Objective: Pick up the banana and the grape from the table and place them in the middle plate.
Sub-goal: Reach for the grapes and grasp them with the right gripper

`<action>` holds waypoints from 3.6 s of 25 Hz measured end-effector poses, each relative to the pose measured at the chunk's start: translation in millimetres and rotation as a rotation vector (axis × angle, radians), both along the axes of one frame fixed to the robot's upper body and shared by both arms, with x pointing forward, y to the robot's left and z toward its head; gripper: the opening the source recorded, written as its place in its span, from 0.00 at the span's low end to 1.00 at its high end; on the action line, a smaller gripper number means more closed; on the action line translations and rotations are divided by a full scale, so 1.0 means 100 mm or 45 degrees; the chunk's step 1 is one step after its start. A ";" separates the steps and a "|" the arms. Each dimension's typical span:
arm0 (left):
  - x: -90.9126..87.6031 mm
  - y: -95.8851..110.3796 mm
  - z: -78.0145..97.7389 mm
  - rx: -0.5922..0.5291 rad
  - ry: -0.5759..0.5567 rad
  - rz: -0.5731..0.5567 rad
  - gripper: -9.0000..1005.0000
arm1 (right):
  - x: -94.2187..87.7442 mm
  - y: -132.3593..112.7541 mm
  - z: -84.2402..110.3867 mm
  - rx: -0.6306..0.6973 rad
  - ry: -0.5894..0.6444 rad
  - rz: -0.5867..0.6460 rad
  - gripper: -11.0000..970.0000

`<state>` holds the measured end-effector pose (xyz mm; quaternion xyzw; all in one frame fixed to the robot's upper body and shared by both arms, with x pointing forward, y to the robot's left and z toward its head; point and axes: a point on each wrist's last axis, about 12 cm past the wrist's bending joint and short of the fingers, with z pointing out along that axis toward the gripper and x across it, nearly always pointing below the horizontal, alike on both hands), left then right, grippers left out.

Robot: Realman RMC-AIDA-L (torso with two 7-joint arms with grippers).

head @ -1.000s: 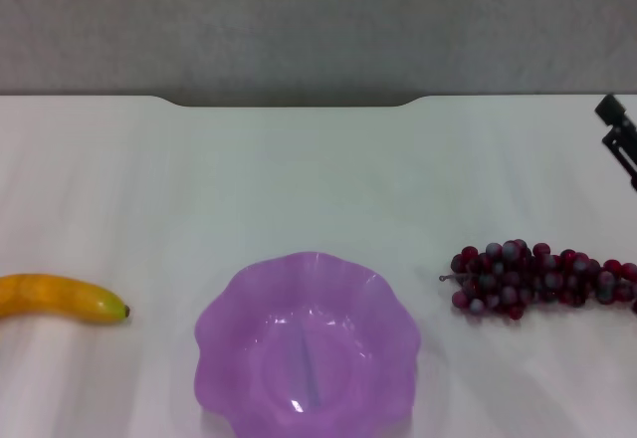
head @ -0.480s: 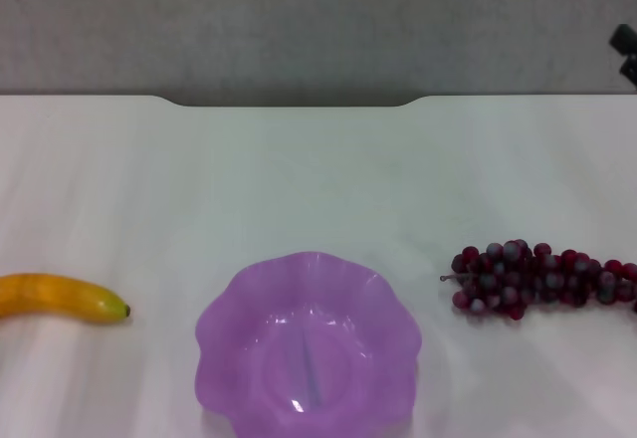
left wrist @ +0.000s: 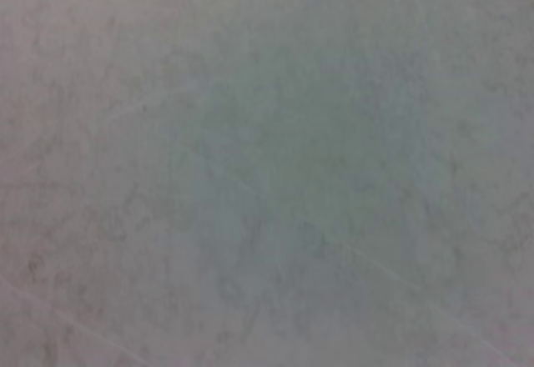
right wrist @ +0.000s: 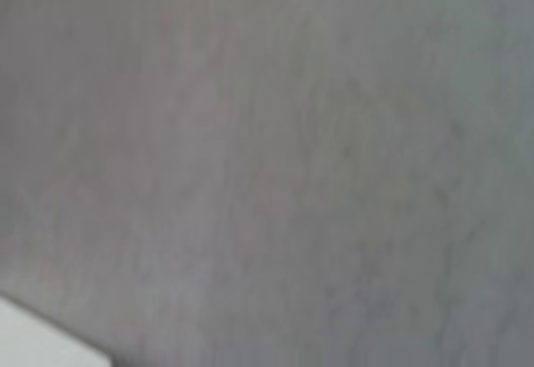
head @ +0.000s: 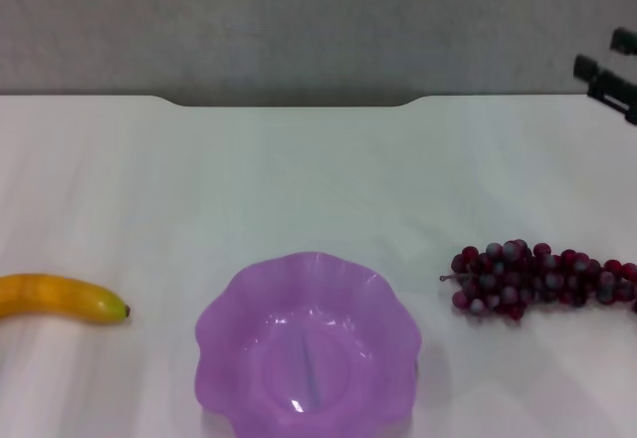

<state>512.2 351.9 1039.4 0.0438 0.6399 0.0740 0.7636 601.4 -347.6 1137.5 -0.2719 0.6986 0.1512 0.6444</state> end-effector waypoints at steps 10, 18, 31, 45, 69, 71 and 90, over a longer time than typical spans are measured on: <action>-0.01 0.01 -0.01 0.001 0.002 0.003 0.89 | -0.17 0.02 0.04 -0.094 0.360 0.147 0.64; -0.02 0.01 -0.01 0.003 0.002 0.011 0.89 | -0.34 -0.11 0.11 -0.333 0.684 0.147 0.65; -0.01 0.02 0.01 0.008 -0.012 0.015 0.89 | 0.03 0.09 0.31 -0.792 0.839 0.113 0.65; -0.06 0.07 0.01 0.012 -0.027 0.039 0.89 | 0.20 0.69 0.12 -1.141 0.970 0.292 0.66; -0.09 0.12 0.01 0.019 -0.026 0.052 0.89 | 0.37 0.93 0.04 -1.346 0.946 0.269 0.85; -0.09 0.13 0.01 0.020 -0.027 0.053 0.89 | 0.36 0.92 -0.02 -1.347 0.961 0.271 0.85; -0.15 0.14 0.01 0.040 -0.042 0.063 0.89 | 0.32 0.85 -0.25 -1.341 1.008 0.262 0.85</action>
